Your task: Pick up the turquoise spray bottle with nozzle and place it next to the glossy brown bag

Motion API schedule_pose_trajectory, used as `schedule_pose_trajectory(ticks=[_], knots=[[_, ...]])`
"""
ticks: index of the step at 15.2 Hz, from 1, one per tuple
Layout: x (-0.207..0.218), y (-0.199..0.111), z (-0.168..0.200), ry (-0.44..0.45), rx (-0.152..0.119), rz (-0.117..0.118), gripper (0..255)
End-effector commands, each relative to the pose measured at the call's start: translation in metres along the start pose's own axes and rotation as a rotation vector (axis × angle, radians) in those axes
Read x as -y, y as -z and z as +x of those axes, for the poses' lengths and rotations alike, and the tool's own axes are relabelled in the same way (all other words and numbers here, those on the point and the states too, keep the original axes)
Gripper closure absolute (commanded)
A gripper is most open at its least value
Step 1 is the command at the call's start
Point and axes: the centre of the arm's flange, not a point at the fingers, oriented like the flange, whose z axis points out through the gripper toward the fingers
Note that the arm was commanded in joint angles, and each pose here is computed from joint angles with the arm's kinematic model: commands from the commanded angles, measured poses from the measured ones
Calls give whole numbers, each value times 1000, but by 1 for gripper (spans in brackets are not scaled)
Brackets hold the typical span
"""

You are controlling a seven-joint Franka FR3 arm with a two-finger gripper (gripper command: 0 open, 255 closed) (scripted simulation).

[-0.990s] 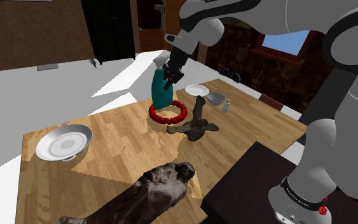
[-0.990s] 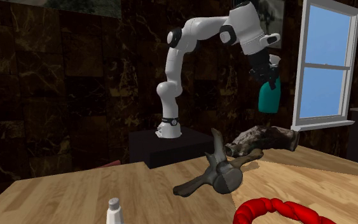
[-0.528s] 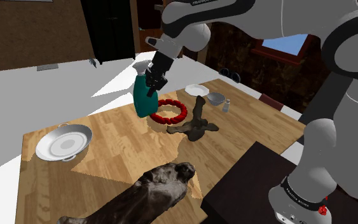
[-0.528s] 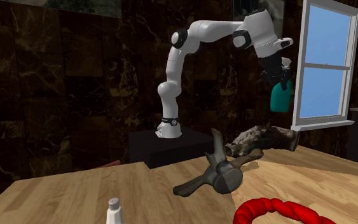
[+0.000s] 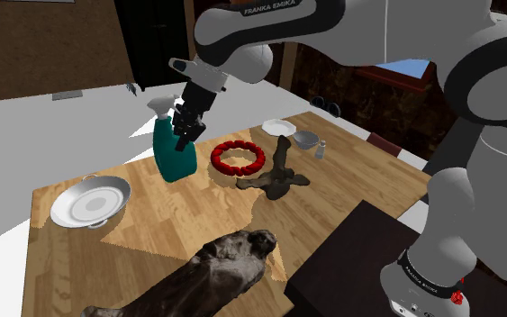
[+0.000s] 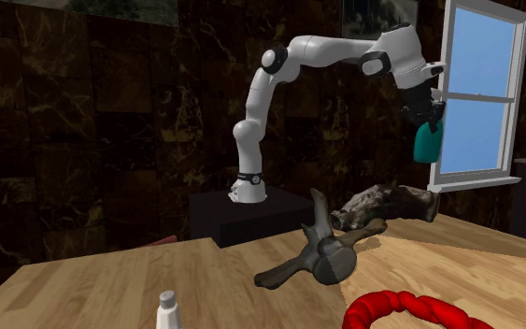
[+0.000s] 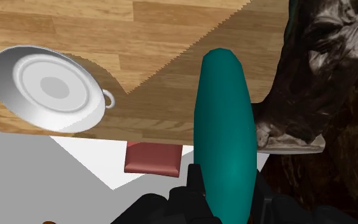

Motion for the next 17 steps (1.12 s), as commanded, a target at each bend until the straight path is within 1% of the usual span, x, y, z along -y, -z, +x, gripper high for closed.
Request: schedule_pose_trajectory(ticks=[1,17], knots=[[0,-10,4,-1,0,-1,255],[0,-83,-39,-1,0,-1,255]])
